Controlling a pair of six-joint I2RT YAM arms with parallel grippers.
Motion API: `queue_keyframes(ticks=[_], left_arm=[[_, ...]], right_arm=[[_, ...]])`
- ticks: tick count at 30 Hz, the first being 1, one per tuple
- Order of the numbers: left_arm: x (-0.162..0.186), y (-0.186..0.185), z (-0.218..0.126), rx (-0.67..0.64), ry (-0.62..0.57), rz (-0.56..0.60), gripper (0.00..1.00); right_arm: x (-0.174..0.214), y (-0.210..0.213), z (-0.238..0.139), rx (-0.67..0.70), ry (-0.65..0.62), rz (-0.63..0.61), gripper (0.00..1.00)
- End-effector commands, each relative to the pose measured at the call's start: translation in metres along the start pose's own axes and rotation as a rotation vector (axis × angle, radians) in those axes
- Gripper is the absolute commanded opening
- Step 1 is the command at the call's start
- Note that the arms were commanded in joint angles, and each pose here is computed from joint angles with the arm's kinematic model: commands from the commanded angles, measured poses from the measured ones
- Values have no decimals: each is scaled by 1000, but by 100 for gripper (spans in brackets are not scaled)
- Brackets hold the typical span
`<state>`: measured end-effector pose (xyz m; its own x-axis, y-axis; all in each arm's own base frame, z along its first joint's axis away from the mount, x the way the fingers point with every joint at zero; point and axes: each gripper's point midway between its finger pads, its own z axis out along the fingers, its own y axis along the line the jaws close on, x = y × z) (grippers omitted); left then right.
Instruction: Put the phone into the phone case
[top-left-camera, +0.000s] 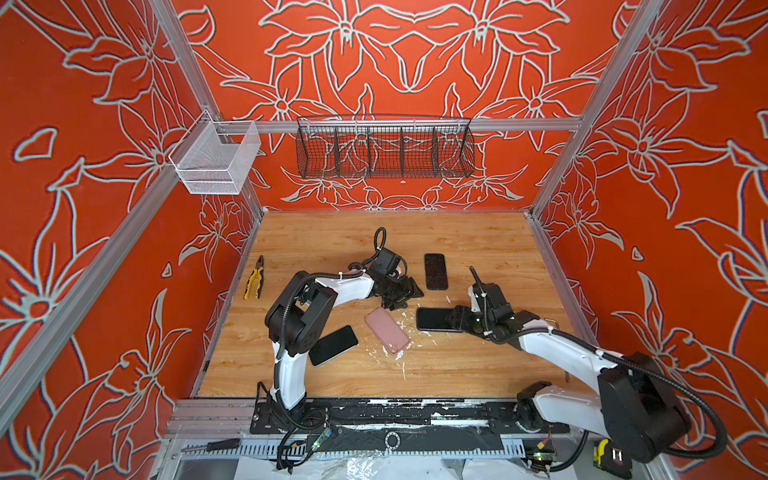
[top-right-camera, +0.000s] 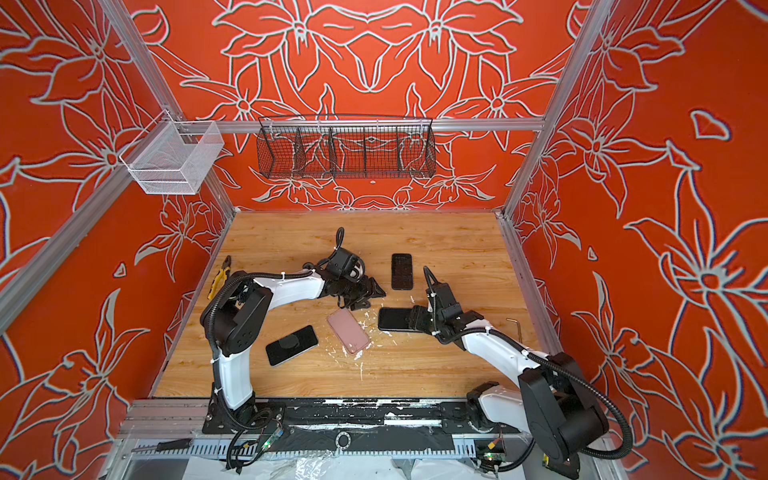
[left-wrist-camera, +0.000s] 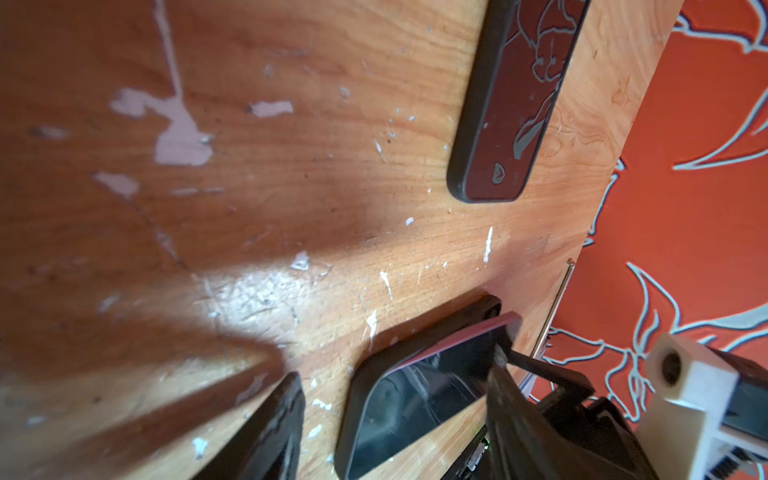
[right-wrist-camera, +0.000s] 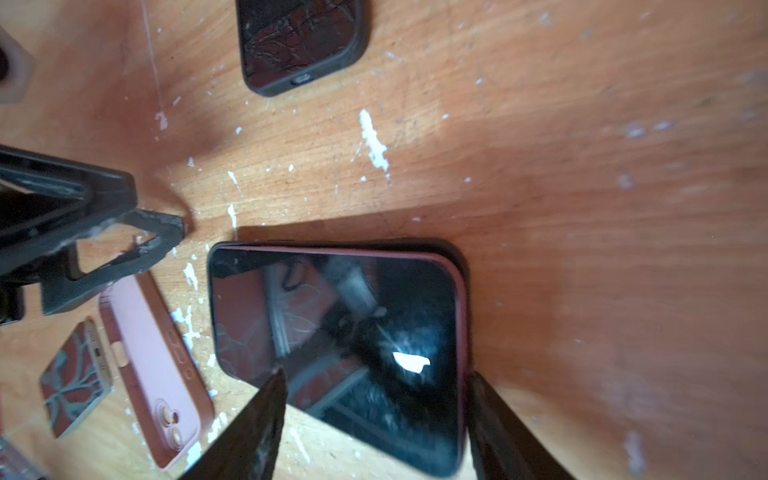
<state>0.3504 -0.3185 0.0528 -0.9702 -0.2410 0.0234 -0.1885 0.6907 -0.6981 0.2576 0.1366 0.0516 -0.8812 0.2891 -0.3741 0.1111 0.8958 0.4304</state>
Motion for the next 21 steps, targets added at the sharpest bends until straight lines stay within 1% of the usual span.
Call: queue_keyframes(ticks=[1, 7, 12, 15, 21], left_arm=[[-1, -10, -7, 35, -4, 17, 67], [9, -5, -12, 26, 17, 9, 68], [27, 2, -13, 22, 62, 0, 67], [34, 4, -12, 18, 76, 3, 67], [37, 8, -8, 13, 82, -3, 68]], right_arm=[[-6, -11, -12, 90, -11, -59, 70], [-12, -13, -18, 121, -34, -99, 71], [-4, -13, -8, 120, 25, -144, 71], [2, -13, 0, 118, 59, -164, 72], [9, -12, 13, 151, 105, -205, 74]])
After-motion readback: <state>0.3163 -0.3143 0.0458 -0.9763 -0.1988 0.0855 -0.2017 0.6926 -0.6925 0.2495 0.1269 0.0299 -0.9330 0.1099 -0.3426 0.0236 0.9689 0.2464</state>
